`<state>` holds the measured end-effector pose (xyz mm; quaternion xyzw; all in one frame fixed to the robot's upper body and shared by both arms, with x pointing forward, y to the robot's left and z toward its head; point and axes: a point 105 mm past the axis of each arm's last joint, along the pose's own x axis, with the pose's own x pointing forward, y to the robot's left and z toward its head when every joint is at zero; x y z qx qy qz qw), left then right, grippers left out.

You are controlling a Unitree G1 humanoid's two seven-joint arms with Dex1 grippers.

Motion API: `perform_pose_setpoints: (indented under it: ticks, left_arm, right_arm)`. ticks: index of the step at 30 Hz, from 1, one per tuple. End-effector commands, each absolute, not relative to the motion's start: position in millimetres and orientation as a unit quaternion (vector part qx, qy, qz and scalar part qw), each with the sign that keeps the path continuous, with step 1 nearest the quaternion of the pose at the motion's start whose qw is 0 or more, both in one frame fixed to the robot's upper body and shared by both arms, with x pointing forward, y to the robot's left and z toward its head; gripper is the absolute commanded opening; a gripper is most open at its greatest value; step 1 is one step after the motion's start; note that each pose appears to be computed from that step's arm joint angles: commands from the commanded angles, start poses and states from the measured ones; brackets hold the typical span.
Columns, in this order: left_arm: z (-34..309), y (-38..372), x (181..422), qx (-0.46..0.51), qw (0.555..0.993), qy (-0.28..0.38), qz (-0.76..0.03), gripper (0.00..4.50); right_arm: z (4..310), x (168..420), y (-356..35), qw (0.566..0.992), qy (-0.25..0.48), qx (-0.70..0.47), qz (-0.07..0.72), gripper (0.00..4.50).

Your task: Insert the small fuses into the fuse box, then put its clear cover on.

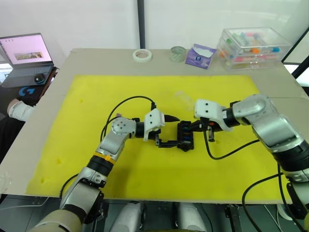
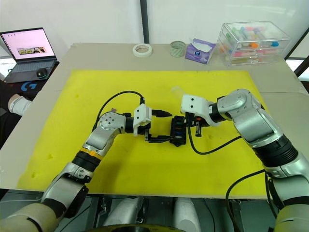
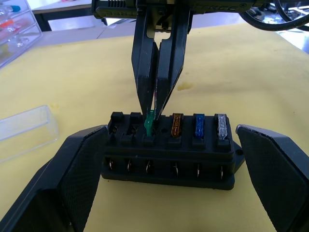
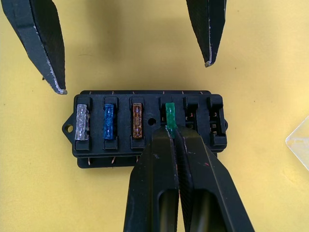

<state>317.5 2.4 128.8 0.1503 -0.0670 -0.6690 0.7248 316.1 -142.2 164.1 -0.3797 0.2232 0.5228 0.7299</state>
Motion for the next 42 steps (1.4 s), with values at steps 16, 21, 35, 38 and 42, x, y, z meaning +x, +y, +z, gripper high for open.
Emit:
perform_pose_setpoints:
  ticks: [16,21,35,38,42]
  left_arm:
    - [136.0,1.5,318.2,0.159,0.723,-0.083,-0.668,4.45]
    - [136.1,0.5,318.0,0.159,0.722,-0.083,-0.669,4.45]
    - [135.9,1.0,317.7,0.159,0.722,-0.083,-0.668,4.5]
    - [135.9,1.1,317.6,0.159,0.722,-0.083,-0.668,4.5]
    - [135.9,1.2,317.5,0.159,0.721,-0.083,-0.669,4.5]
  right_arm:
    - [166.8,314.3,-139.1,0.727,0.209,-0.378,0.533,0.0]
    - [166.9,314.4,-140.3,0.727,0.209,-0.38,0.532,0.0]
    - [168.9,316.1,-138.7,0.731,0.201,-0.38,0.53,1.39]
    - [171.9,317.2,-137.4,0.737,0.196,-0.372,0.529,1.39]
    - [182.8,317.7,-138.6,0.748,0.185,-0.355,0.53,1.39]
